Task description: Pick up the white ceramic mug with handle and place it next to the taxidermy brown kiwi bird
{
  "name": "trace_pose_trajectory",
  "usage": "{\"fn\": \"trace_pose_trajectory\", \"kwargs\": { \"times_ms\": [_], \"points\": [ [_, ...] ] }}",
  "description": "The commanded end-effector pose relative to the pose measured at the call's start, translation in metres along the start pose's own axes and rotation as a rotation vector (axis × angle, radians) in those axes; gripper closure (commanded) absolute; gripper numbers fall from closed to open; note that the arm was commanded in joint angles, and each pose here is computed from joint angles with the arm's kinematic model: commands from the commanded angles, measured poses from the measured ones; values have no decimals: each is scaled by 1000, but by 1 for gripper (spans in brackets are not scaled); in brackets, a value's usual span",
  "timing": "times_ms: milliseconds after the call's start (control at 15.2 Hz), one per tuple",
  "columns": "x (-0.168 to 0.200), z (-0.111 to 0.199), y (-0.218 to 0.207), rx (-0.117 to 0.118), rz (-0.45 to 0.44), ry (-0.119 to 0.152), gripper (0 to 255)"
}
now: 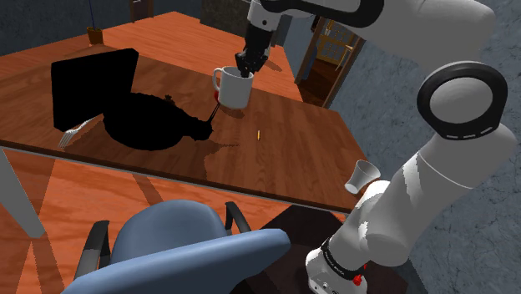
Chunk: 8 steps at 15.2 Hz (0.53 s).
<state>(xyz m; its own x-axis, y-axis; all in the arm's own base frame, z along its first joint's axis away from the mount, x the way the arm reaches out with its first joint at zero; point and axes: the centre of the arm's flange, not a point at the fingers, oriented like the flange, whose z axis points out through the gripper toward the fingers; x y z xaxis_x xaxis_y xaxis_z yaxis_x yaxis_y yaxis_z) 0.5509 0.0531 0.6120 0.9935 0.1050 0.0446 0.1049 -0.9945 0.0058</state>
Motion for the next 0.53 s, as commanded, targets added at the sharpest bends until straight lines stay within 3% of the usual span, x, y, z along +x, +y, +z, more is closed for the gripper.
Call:
{"fn": "trace_pose_trajectory", "kwargs": {
  "times_ms": [0, 462],
  "points": [
    [0, 10, 0, 0, 0, 1, 255],
    [-2, 47, -1, 0, 0, 1, 255]
  ]
}}
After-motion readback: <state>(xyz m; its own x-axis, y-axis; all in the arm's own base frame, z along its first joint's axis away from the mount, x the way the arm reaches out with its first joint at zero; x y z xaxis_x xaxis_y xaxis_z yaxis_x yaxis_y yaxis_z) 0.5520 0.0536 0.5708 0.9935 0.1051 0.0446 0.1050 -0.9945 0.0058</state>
